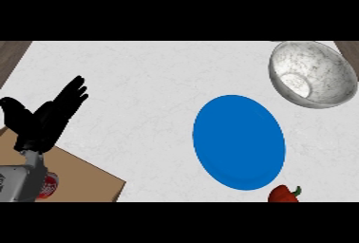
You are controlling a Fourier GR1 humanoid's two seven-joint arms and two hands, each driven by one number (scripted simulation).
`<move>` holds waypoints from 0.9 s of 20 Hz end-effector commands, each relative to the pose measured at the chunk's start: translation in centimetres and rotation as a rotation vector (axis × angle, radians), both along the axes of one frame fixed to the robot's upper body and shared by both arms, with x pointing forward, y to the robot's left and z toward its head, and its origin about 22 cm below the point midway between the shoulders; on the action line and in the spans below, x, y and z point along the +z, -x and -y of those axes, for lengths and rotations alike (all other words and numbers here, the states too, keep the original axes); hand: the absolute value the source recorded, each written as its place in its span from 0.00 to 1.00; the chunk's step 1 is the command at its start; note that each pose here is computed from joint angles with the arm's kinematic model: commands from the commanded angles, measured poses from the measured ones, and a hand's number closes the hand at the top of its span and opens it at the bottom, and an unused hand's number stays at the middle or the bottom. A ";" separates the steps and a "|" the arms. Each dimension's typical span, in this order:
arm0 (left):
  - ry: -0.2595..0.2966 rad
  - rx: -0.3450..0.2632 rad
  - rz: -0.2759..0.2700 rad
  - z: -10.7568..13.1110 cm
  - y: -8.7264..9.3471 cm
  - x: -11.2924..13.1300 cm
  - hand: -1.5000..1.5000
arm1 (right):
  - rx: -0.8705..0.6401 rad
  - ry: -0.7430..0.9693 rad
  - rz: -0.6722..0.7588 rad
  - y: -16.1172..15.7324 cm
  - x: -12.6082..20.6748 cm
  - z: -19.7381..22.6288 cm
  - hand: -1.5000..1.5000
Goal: Pick the sweet potato from the plate and place it in the bowl
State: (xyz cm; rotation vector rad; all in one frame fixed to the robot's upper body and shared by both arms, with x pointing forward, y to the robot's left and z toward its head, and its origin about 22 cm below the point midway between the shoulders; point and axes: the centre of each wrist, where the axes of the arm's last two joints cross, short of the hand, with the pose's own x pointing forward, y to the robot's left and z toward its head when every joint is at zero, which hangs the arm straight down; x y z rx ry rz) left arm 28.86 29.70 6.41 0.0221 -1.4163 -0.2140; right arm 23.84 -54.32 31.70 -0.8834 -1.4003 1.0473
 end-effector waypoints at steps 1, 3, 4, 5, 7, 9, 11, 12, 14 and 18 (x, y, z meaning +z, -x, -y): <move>-0.020 0.024 -0.005 -1.0 0.1 1.2 0.50 | 0.067 -0.064 -0.015 -2.1 0.2 -3.9 1.00; -0.005 0.007 0.010 1.9 0.1 -1.7 0.50 | 0.070 -0.076 0.010 -2.5 2.5 -4.6 1.00; -0.005 0.021 -0.001 0.4 -0.6 -2.4 0.50 | 0.081 -0.093 0.031 -2.9 0.6 -5.4 1.00; -0.006 -0.022 0.004 3.0 -0.6 -0.3 0.50 | 0.059 -0.081 0.025 -3.9 2.5 -6.1 1.00; -0.003 -0.008 0.026 1.6 -0.5 0.9 0.50 | 0.034 -0.096 0.065 -4.8 2.2 -7.5 1.00; -0.013 -0.004 -0.002 -0.9 -0.8 1.3 0.50 | 0.052 -0.133 0.060 -5.9 0.8 -8.4 1.00; -0.002 0.000 0.004 -1.1 -0.8 0.6 0.50 | 0.040 -0.135 0.089 -6.7 2.7 -9.0 1.00; 0.000 0.005 -0.001 0.6 0.5 0.6 0.50 | 0.037 -0.132 0.083 -7.9 0.0 -10.9 1.00; -0.001 -0.003 0.014 0.4 -1.2 0.3 0.50 | 0.042 -0.131 0.086 -9.9 -1.9 -13.2 1.00; -0.009 -0.020 0.006 0.8 -1.2 0.8 0.50 | -0.026 -0.115 0.054 -12.4 -0.3 -13.7 1.00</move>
